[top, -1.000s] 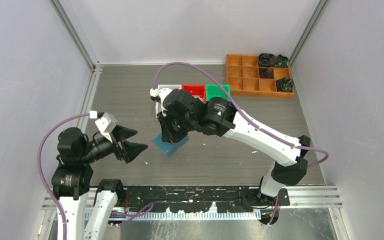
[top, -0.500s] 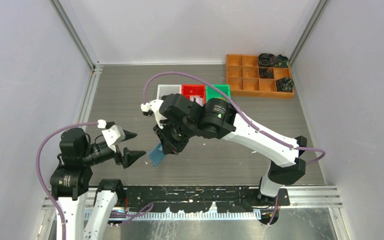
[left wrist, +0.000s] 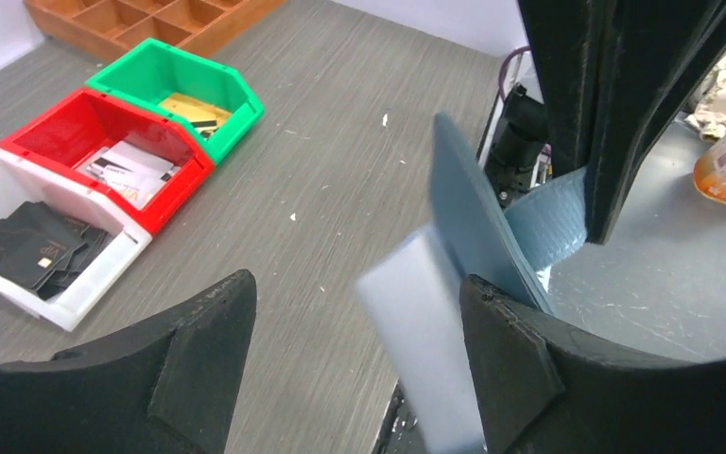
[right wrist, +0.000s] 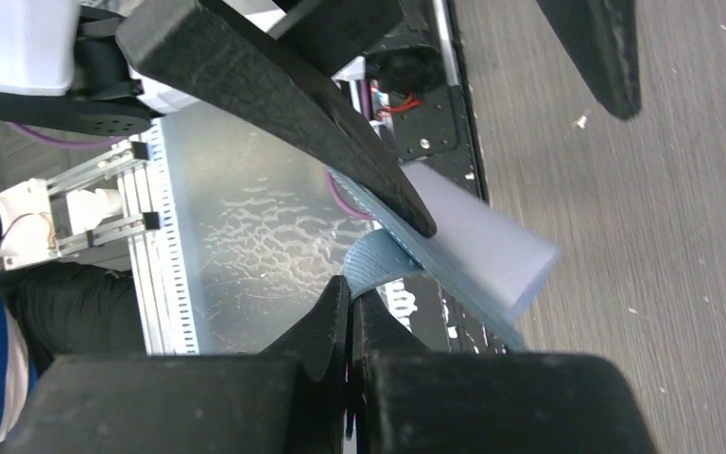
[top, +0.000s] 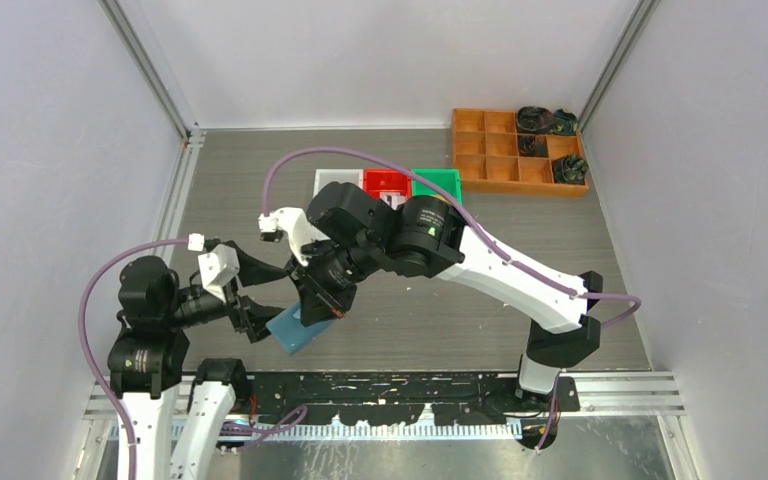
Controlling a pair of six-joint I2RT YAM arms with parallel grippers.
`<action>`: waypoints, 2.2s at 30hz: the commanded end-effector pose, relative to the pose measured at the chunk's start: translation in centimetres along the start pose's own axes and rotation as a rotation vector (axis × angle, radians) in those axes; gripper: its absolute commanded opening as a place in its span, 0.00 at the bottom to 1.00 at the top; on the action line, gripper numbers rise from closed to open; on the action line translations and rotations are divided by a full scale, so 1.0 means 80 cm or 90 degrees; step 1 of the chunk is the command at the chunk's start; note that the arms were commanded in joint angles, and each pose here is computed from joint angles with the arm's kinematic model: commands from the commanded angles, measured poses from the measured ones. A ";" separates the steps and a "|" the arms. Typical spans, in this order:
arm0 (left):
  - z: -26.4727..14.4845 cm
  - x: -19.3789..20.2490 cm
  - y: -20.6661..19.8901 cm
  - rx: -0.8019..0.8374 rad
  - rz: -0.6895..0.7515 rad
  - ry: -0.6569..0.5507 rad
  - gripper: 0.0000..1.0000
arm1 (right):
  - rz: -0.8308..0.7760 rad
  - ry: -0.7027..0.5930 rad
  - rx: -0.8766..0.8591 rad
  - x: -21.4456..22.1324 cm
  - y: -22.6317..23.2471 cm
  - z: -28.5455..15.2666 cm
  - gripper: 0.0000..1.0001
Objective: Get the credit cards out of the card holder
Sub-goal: Open the card holder.
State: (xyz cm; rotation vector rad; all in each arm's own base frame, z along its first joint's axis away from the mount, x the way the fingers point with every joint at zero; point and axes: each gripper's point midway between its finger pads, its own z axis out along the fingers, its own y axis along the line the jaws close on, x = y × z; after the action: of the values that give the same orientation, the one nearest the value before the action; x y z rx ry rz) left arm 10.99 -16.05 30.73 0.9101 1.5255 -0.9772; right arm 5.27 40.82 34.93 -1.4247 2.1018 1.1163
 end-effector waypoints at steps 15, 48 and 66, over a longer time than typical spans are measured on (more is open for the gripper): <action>-0.015 -0.031 -0.074 0.131 0.010 -0.044 0.77 | -0.144 -0.075 -0.037 -0.041 0.032 -0.051 0.00; -0.013 -0.077 -0.074 0.147 -0.025 -0.078 0.78 | -0.125 -0.125 -0.263 -0.076 0.100 -0.045 0.01; -0.016 -0.099 -0.077 0.112 -0.052 -0.103 0.90 | -0.070 -0.185 -0.368 -0.107 0.101 -0.078 0.01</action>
State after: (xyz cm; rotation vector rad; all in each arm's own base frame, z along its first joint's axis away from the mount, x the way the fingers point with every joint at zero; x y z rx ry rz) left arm 6.19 -17.63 37.62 0.8934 1.4046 -1.2672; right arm 3.69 43.85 43.23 -1.4760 1.7489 1.7595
